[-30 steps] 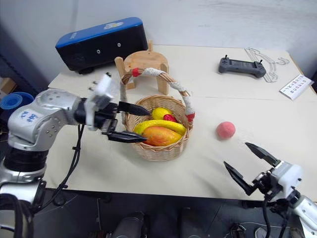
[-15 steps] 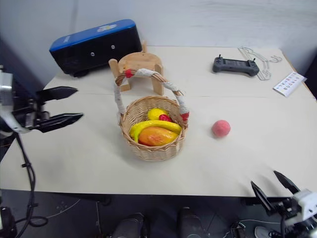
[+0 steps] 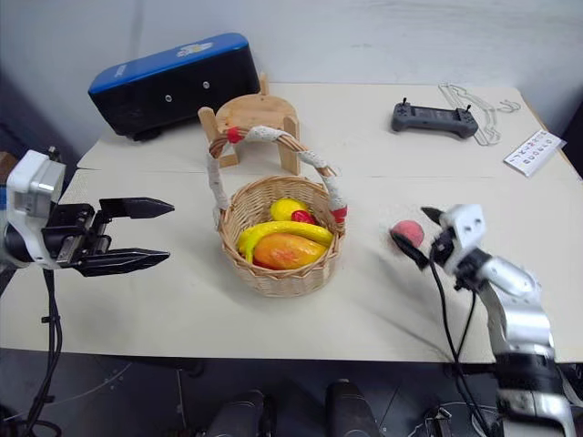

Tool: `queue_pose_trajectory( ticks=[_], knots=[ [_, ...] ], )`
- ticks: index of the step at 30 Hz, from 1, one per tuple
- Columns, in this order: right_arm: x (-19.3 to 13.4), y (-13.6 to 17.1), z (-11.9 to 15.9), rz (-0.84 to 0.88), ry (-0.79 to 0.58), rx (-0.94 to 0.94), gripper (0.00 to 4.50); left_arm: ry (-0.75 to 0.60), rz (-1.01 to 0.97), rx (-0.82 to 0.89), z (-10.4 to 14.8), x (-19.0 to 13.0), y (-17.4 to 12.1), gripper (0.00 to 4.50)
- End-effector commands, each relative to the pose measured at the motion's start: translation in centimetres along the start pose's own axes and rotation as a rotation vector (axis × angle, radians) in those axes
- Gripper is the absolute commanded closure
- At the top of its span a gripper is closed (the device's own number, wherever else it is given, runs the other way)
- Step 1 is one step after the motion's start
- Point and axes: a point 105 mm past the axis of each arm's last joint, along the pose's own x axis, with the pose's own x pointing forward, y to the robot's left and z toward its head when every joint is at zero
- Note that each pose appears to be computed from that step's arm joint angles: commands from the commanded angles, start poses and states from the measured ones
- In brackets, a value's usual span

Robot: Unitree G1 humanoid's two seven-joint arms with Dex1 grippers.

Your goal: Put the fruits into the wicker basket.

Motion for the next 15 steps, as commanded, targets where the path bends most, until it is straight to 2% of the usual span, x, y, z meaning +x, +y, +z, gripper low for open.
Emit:
queue_pose_trajectory(
  ticks=[1,4,8,11,13,15],
  knots=[
    [1.1,-0.6,-1.3,-0.059,0.066,0.02,0.0,0.028,-0.005,0.061,0.2,0.2,-0.1,0.03],
    [1.5,-0.2,-1.5,-0.036,0.08,0.056,0.61,0.013,-0.005,0.078,0.7,0.5,0.0,0.0],
    [1.1,0.2,-0.8,-0.006,0.071,0.068,1.8,0.009,-0.003,0.083,0.8,0.5,-0.1,0.0],
    [0.1,1.4,1.9,0.096,-0.049,0.066,1.9,-0.008,-0.004,0.079,0.9,0.6,-0.2,0.0],
    [-1.5,3.6,5.2,0.259,-0.17,0.075,1.9,-0.027,-0.003,0.076,1.0,0.5,-0.2,0.0],
    [-3.3,6.5,7.5,0.45,-0.204,0.099,1.9,-0.034,0.0,0.075,1.0,0.4,-0.1,0.0]
  ],
)
